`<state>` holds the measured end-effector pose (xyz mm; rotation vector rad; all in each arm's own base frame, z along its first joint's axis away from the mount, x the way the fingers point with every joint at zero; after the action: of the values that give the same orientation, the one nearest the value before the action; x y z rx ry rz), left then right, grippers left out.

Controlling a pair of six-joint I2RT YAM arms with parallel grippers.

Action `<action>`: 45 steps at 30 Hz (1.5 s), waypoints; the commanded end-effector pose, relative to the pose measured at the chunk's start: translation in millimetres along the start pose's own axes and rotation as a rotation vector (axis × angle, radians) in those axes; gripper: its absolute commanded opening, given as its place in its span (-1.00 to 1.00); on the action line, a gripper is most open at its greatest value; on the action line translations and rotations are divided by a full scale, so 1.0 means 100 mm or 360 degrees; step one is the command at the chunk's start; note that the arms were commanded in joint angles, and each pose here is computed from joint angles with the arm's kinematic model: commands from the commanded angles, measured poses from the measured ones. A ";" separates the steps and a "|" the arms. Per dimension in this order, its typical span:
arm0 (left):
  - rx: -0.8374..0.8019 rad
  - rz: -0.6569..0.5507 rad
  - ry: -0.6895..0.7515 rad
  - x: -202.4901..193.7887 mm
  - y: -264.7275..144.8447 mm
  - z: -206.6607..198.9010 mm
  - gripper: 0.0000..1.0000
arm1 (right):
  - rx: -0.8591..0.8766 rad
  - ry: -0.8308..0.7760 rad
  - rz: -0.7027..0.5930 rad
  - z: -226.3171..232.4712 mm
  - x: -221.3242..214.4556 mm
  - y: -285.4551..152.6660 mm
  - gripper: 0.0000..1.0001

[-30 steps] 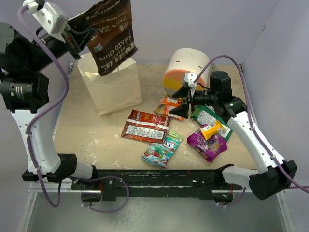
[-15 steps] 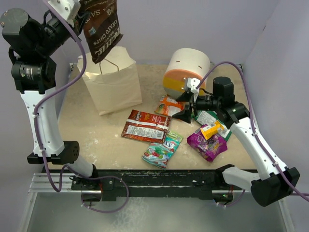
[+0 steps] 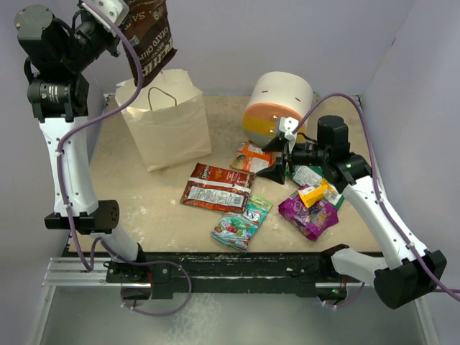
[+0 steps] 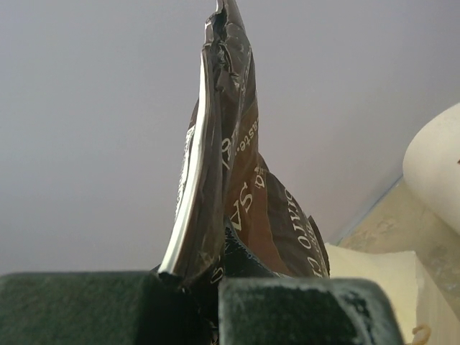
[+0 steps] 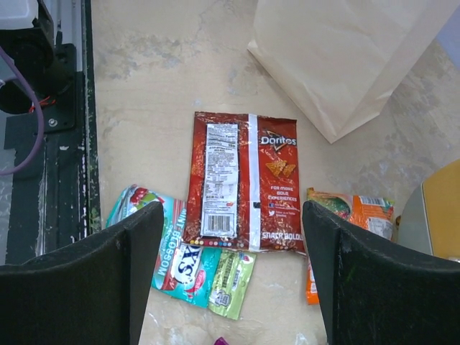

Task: Place the snacks into the paper bag
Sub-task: Place the snack in the paper bag.

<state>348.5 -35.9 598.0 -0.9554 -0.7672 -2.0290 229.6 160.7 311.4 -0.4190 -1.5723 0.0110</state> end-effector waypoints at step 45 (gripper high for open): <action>-0.0844 0.0100 -0.0447 -1.88 -0.02 -0.33 -1.00 | -0.0104 -0.0050 -0.0099 -0.03 -0.01 -0.15 0.63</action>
<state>443.5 10.3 422.2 -1.6930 -0.3715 -2.0565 228.0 145.6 307.6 -0.4507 -1.5892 -0.0526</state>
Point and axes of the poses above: each gripper's point midway between its finger pads, its own y axis out along the fingers, its own z axis along the line the jaws close on, x = y × z, the point moved 7 cm from there along -y, back along the fingers, and after that the axes turned 1 degree about -y, right-handed, at the moved point
